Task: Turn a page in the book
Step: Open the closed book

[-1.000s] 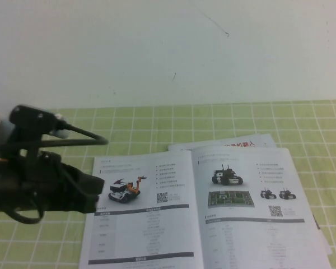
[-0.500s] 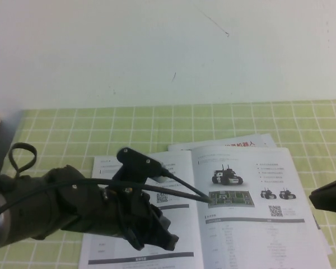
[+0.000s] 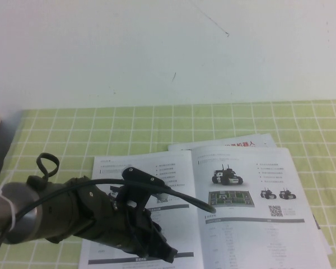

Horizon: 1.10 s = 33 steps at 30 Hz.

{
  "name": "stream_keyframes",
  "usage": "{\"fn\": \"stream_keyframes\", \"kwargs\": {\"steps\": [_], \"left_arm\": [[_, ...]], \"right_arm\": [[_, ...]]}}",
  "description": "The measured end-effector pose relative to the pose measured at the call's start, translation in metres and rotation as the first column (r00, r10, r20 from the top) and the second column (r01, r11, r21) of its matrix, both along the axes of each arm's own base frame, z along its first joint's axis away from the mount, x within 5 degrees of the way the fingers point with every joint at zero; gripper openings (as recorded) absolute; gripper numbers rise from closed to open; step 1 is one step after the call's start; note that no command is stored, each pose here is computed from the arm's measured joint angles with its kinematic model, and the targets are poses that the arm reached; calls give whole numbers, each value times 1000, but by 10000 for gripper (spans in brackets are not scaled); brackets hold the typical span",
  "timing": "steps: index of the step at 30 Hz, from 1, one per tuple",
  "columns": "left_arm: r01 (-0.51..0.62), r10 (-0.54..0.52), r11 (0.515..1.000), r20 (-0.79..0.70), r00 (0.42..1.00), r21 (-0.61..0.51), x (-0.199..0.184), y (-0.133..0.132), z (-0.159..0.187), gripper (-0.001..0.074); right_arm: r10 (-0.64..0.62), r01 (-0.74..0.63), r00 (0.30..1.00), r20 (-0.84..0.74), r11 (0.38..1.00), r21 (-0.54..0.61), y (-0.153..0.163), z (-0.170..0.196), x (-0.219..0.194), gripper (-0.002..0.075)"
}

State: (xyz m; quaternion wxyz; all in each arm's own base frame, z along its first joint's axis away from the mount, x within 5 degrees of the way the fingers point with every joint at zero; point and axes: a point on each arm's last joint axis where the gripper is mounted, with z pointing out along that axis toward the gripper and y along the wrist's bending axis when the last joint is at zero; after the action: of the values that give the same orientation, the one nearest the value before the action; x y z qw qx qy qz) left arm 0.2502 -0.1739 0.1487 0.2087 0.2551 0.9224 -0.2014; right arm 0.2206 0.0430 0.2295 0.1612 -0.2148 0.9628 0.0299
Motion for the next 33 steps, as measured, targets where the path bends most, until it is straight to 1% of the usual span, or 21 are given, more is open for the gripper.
{"fn": "stream_keyframes", "kwargs": {"steps": [4,9,12,14,17,19,20,22,26,33], "left_arm": [[-1,1,1000,2,1000,0,0,0,0,-2],[0,0,1000,-5,1000,6,1,0,-3,-2],[-3,3,1000,-10,1000,11,1,0,-6,-2],[-5,5,1000,-13,1000,10,2,0,-7,-2],[-4,4,1000,-17,1000,11,2,-1,-8,-2],[-3,3,1000,-20,1000,12,3,-1,-9,-3],[-2,2,1000,-23,1000,13,3,-1,-9,-2],[-3,3,1000,-25,1000,12,3,-2,-10,-3],[-2,2,1000,-29,1000,10,3,-2,-10,-3],[-2,2,1000,-29,1000,10,3,-2,-10,-3]], "right_arm": [[12,-12,999,-37,1000,-4,6,-8,3,-4],[25,-25,999,-40,1000,-6,11,-16,11,-3],[21,-21,999,-32,1000,-5,12,-22,16,26],[13,-13,999,-39,1000,3,13,-27,20,99],[-12,14,998,-59,999,34,16,-34,24,274],[-32,35,997,-64,998,56,19,-39,27,366],[-42,46,997,-64,997,67,20,-41,28,398],[-63,69,996,-62,994,88,21,-45,32,426],[-95,102,993,-66,988,113,24,-54,38,428],[-112,123,988,-104,987,103,25,-72,44,410]]}}
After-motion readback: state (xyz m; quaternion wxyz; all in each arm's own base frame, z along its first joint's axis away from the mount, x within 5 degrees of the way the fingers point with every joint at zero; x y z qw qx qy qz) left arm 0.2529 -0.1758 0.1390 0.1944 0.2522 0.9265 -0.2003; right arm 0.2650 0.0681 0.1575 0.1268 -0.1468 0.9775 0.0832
